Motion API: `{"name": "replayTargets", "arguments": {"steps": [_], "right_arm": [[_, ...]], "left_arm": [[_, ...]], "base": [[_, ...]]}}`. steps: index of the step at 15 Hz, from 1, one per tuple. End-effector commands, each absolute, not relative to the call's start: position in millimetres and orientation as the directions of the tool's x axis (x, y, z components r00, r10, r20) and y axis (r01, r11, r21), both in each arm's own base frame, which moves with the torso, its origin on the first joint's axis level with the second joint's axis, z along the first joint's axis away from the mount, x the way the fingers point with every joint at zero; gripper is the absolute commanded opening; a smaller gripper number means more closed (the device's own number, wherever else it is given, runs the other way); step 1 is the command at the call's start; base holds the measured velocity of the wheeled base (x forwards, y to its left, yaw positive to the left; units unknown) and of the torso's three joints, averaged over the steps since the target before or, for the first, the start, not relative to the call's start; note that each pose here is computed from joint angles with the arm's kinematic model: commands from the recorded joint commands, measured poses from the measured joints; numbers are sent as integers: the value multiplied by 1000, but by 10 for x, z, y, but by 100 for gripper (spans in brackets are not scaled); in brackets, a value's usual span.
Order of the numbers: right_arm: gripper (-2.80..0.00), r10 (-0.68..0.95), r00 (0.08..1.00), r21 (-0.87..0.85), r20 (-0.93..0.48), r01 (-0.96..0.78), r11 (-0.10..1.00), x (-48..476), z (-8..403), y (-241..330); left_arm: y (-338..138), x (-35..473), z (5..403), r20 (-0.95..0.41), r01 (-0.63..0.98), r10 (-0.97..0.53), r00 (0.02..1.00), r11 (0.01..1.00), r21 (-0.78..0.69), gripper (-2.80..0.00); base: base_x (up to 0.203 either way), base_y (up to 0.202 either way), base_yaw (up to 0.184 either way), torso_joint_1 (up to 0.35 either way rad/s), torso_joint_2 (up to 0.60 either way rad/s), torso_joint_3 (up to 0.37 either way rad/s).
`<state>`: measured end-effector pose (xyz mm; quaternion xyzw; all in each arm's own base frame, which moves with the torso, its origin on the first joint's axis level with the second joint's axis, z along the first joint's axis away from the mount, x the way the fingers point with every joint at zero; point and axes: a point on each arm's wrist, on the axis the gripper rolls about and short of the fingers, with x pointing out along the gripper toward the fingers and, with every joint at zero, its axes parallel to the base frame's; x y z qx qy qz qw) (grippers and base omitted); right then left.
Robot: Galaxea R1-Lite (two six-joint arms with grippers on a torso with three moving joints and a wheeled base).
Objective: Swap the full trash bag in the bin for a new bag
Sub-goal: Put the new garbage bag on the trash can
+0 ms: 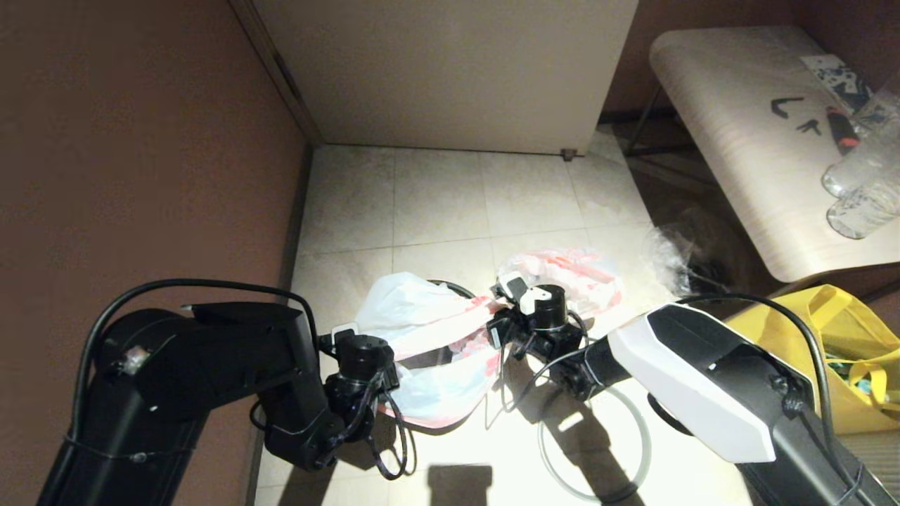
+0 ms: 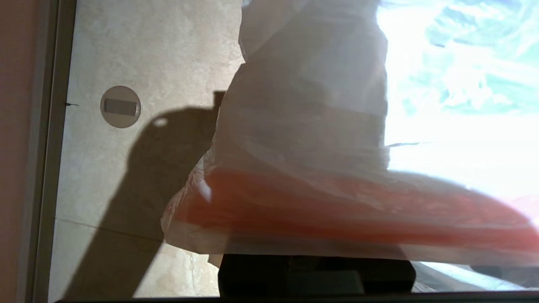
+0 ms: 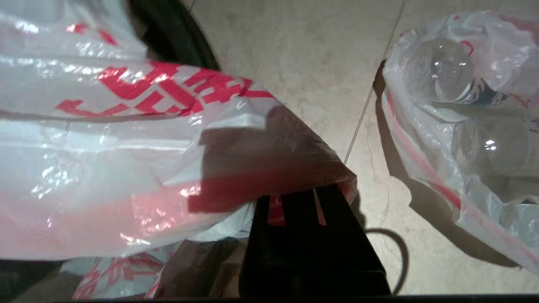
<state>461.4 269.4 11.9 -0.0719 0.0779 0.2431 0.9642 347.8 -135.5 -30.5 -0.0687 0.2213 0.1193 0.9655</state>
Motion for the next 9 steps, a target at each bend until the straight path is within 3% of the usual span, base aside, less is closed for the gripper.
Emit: {"name": "replayTargets", "arguments": {"steps": [1, 9], "right_arm": [[-280, 440, 884, -77, -157, -456, 887, 4669, 130, 2705], [-280, 414, 905, -65, -93, -421, 905, 4729, 385, 2666]], "left_arm": [[-1356, 3453, -298, -438, -248, 184, 880, 964, -93, -280], [-1338, 3331, -384, -396, -135, 104, 912, 989, -53, -280]], "base": [[0, 0, 0, 0, 0, 0], [0, 0, 0, 0, 0, 0]]}}
